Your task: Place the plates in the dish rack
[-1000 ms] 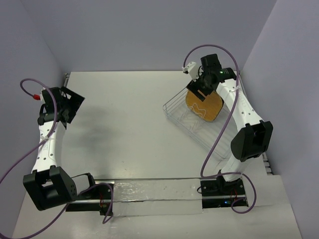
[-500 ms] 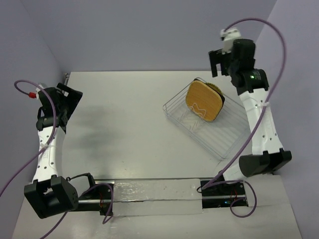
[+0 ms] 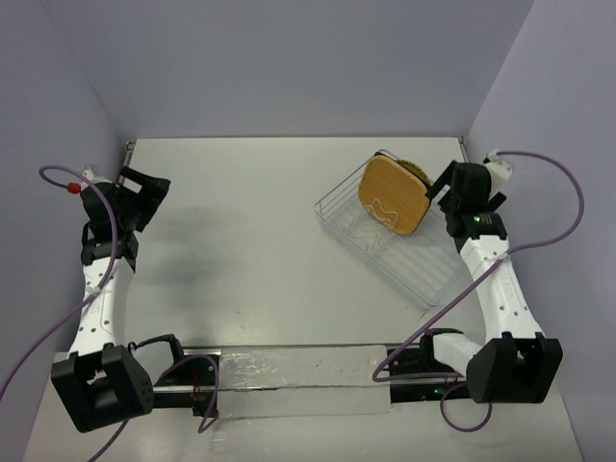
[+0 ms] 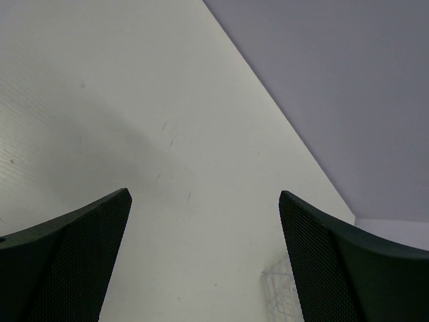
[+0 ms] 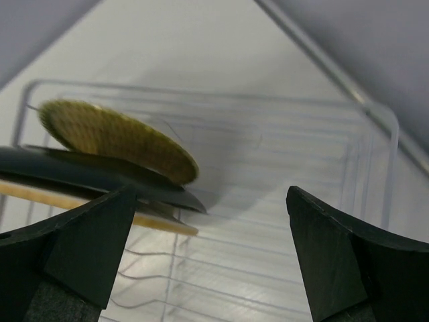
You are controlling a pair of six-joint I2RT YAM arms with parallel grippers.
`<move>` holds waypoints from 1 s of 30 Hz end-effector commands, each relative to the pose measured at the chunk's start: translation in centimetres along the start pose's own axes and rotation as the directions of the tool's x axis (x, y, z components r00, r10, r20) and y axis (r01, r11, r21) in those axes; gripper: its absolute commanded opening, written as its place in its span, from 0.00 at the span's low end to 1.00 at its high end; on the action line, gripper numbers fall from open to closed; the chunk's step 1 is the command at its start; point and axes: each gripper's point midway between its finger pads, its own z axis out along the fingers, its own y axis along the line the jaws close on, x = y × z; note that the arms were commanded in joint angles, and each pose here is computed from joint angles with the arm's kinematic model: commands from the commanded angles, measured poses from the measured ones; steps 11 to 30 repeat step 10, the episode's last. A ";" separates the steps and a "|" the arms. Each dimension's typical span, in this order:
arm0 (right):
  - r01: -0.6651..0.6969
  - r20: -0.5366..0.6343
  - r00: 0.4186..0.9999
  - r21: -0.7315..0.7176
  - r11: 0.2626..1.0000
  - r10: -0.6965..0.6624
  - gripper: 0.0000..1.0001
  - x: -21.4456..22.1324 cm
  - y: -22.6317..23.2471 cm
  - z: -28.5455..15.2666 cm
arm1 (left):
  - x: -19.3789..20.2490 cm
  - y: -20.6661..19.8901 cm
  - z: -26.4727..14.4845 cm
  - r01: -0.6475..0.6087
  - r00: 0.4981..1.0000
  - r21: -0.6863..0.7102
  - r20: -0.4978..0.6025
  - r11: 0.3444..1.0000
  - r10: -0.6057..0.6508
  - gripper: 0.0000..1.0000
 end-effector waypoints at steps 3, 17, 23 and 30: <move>-0.218 0.259 0.939 -0.061 0.974 0.226 1.00 -4.1 -1.4 -3.4 | -2.2 -3.5 -0.5 -0.059 0.996 0.149 0.073 0.987 0.049 0.99; -0.210 0.333 0.918 -0.051 0.976 0.214 1.00 -4.3 -3.1 -4.7 | -2.0 -3.3 -0.3 -0.053 0.997 0.145 0.069 0.988 0.044 0.99; -0.210 0.333 0.918 -0.051 0.976 0.214 1.00 -4.3 -3.1 -4.7 | -2.0 -3.3 -0.3 -0.053 0.997 0.145 0.069 0.988 0.044 0.99; -0.210 0.333 0.918 -0.051 0.976 0.214 1.00 -4.3 -3.1 -4.7 | -2.0 -3.3 -0.3 -0.053 0.997 0.145 0.069 0.988 0.044 0.99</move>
